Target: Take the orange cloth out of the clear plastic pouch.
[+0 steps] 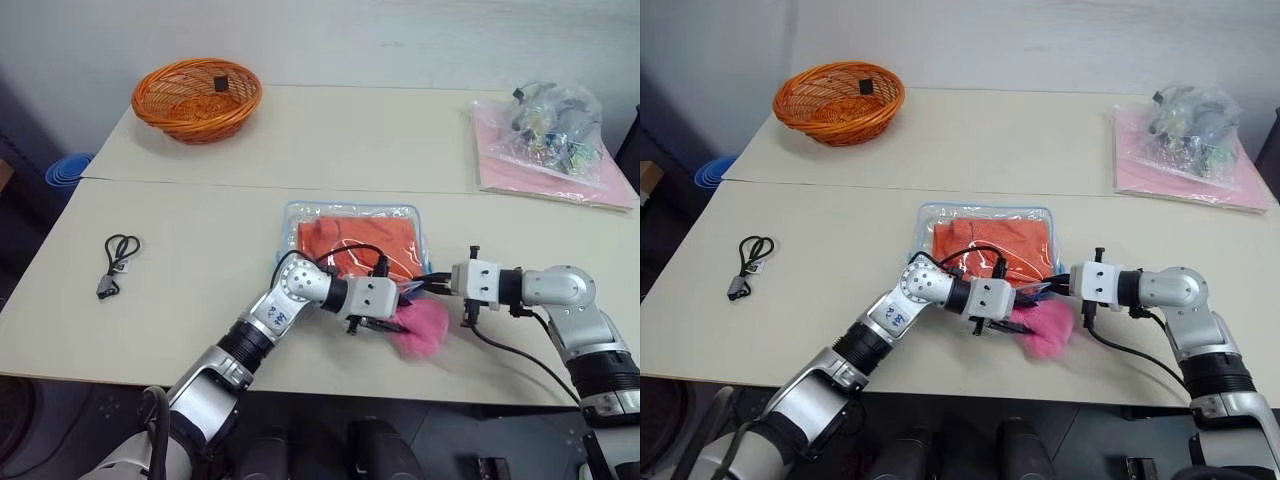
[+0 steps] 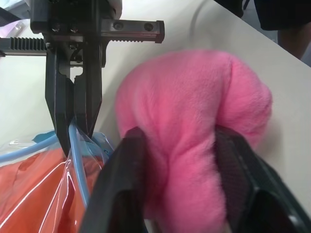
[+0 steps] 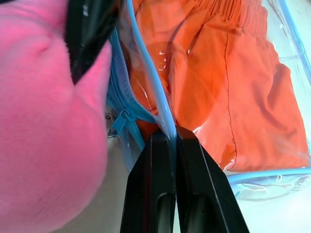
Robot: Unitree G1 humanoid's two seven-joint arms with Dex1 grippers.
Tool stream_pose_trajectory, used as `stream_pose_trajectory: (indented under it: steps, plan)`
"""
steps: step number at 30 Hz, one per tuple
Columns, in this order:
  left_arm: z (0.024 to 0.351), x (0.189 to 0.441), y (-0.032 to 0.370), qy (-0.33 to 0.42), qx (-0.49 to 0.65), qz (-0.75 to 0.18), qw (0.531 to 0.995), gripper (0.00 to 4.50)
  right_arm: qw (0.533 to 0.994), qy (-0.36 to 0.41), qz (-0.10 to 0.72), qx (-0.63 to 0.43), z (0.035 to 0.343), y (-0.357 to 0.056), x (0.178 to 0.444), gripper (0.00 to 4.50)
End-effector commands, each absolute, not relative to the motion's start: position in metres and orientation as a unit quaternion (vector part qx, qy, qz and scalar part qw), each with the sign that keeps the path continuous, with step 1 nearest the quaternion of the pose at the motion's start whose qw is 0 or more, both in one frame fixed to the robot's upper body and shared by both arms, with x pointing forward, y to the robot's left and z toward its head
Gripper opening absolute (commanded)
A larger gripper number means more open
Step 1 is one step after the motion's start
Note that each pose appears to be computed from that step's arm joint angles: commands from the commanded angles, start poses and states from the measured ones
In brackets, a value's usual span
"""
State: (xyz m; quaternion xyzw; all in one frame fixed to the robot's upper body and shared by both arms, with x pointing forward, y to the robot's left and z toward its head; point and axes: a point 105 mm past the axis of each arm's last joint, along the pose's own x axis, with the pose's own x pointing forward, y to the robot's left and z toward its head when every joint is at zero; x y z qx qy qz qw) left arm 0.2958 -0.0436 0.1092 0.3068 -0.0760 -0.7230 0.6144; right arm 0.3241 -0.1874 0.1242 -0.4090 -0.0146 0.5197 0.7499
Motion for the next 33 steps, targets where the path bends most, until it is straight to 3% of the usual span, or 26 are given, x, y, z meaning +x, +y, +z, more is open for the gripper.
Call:
stream_pose_trajectory:
  steps: [1, 5, 17, 23, 30, 33]
  plan:
    - [0.116, 0.291, -0.031, -0.078, 0.288, -0.728, 0.617, 0.67, 0.76, -0.029, 0.508, -0.405, 0.133, -0.19, 0.325, 0.0]
    - [0.124, 0.291, -0.003, -0.057, 0.249, -0.73, 0.634, 0.02, 0.764, -0.024, 0.502, -0.404, 0.132, -0.195, 0.325, 0.0]
    - [0.144, 0.309, 0.13, 0.048, 0.17, -0.667, 0.724, 0.02, 0.771, -0.024, 0.487, -0.41, 0.133, -0.205, 0.327, 0.0]
    - [0.129, 0.321, 0.201, 0.114, 0.156, -0.573, 0.796, 0.02, 0.762, -0.029, 0.49, -0.423, 0.134, -0.209, 0.324, 0.0]
    - [0.131, 0.347, 0.262, 0.112, 0.069, -0.439, 0.889, 0.02, 0.746, -0.037, 0.508, -0.43, 0.14, -0.213, 0.319, 0.0]
    - [0.129, 0.351, 0.273, 0.112, 0.077, -0.418, 0.898, 0.02, 0.74, -0.042, 0.517, -0.428, 0.142, -0.214, 0.317, 0.0]
